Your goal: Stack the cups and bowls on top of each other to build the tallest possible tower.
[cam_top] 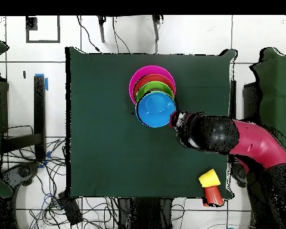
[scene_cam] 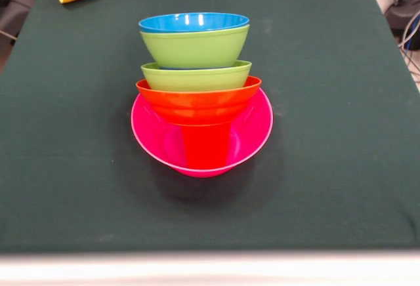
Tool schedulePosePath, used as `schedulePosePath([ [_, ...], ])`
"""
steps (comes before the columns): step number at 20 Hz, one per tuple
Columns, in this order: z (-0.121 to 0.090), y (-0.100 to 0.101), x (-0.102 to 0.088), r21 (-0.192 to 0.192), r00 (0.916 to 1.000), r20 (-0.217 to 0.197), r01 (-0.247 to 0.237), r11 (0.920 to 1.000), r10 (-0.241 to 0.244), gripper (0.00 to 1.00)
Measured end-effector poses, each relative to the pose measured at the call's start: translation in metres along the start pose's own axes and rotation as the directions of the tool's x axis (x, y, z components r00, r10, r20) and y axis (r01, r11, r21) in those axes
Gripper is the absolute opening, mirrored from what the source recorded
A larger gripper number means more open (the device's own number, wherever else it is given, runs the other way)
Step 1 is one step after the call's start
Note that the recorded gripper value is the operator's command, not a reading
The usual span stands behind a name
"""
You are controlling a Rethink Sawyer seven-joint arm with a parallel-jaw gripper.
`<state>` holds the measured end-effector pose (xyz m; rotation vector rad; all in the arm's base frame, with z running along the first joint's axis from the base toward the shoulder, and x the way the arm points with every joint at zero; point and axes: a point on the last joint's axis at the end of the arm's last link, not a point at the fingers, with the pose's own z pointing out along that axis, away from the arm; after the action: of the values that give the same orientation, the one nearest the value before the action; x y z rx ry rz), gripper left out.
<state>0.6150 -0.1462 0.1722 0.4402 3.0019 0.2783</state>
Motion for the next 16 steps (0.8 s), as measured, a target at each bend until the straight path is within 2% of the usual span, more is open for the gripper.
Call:
schedulePosePath([
  [4,0.015,0.001,0.005,-0.02,0.9996,-0.021,0.018,0.9996,-0.019,1.0],
  [11,0.044,0.004,0.019,-0.06,0.997,-0.074,0.02,0.998,-0.025,1.0],
  [16,0.06,-0.002,0.032,-0.032,0.9924,-0.09,0.082,0.9961,-0.084,1.0],
])
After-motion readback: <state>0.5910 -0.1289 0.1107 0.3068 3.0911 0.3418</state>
